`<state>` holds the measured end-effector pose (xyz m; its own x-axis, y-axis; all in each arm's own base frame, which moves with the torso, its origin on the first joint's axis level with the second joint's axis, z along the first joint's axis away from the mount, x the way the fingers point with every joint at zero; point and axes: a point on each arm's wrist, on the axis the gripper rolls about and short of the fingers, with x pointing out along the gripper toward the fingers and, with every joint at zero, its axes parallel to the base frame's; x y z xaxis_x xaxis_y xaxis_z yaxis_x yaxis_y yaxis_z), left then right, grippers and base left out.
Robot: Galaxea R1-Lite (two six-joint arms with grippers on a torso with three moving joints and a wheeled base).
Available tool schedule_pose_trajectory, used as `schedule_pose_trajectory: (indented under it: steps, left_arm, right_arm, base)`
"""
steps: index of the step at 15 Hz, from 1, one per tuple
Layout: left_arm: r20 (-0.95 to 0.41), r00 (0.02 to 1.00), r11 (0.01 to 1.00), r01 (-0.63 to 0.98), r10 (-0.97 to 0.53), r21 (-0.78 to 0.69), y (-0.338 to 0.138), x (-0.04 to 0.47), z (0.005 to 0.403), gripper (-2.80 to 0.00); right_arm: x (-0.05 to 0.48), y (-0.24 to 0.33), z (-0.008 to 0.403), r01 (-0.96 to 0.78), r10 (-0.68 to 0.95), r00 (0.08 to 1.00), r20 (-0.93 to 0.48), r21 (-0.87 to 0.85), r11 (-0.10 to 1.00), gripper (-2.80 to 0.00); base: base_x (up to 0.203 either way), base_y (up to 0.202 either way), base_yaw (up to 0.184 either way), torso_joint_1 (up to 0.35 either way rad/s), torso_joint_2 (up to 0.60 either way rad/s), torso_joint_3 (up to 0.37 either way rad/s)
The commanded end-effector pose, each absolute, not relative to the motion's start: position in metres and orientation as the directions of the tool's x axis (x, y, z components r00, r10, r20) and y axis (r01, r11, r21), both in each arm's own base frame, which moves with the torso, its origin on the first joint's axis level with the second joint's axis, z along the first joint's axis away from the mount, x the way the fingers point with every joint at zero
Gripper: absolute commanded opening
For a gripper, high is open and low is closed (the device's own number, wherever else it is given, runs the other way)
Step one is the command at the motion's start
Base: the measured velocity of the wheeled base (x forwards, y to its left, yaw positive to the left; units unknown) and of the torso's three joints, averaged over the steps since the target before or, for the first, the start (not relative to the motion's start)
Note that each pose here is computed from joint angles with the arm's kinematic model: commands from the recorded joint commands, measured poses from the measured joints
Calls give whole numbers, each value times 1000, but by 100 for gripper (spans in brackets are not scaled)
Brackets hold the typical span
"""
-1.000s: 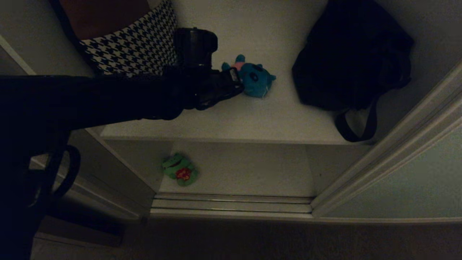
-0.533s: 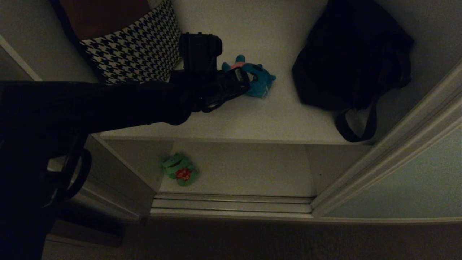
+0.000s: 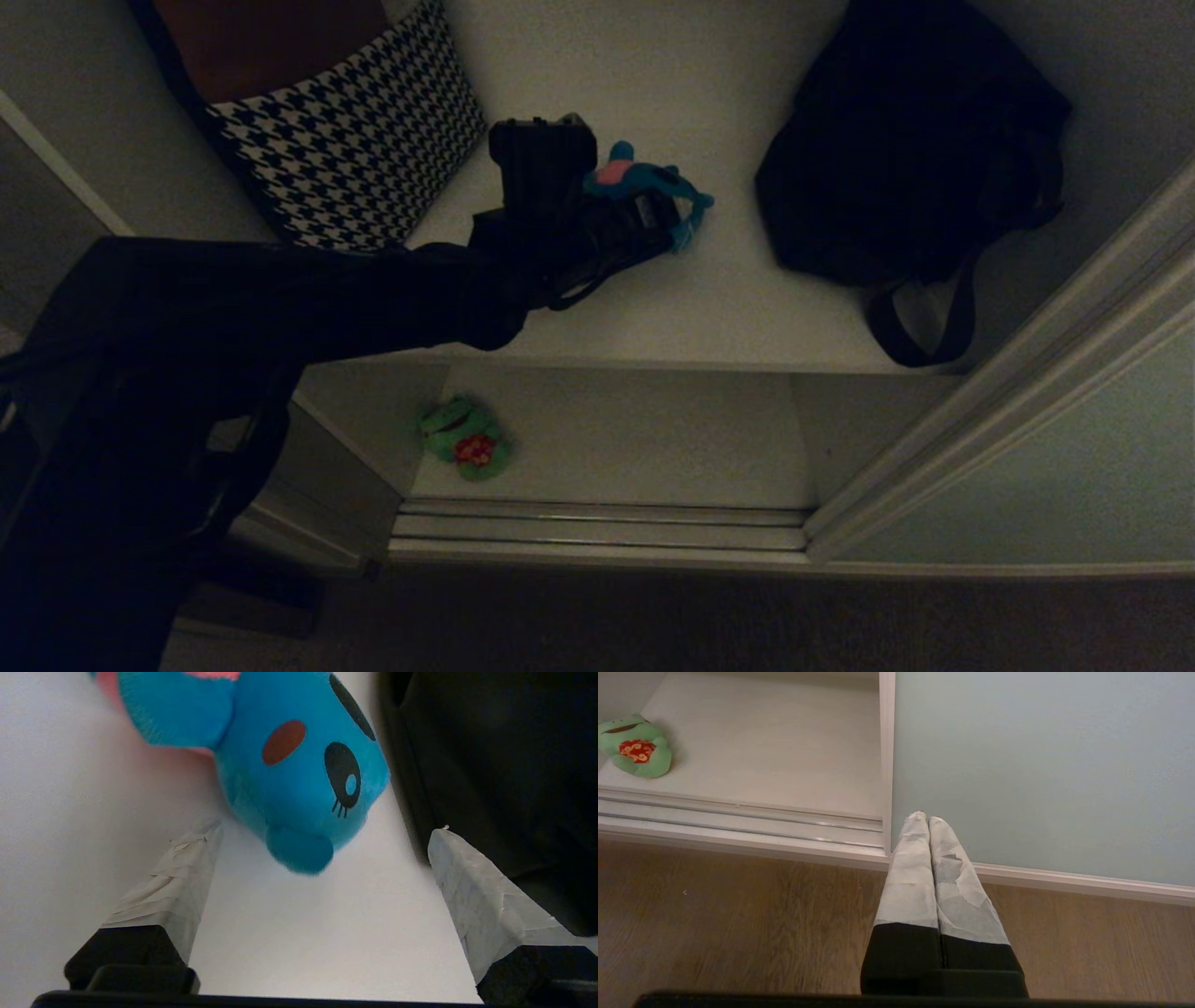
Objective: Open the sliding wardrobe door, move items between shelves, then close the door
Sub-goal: Place the blue doll on the lower shelf
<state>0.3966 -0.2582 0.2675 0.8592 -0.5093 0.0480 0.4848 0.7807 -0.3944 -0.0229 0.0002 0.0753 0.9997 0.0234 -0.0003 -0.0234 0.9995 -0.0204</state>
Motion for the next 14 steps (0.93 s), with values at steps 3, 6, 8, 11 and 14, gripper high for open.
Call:
schedule_pose_trajectory:
  steps: [3, 6, 8, 11, 14]
  left_arm:
    - [66, 858, 778, 491, -509, -393, -263, 409, 249, 0]
    - [93, 854, 770, 504, -512, -391, -268, 415, 239, 0]
    - [88, 855, 777, 503, -511, -379, -270, 419, 233, 0]
    - [135, 852, 777, 517, -505, -358, -271, 423, 229, -280]
    - [150, 851, 784, 523, -503, -336, -274, 427, 220, -280]
  right_arm:
    - [-23, 0, 75, -25, 25, 1000, 0, -21, 999, -280]
    - [-23, 0, 75, -25, 25, 1000, 0, -21, 999, -280]
    - [-23, 0, 75, -25, 25, 1000, 0, -21, 999, -280]
    - [-23, 0, 75, -25, 25, 1000, 0, -20, 999, -280]
    - [-23, 0, 75, -25, 25, 1000, 0, -21, 999, -280]
  base:
    - [0, 0, 0, 0, 0, 0]
    - [0, 0, 0, 0, 0, 0]
    - [0, 0, 0, 0, 0, 0]
    - [0, 0, 0, 0, 0, 0]
    - [0, 0, 0, 0, 0, 0]
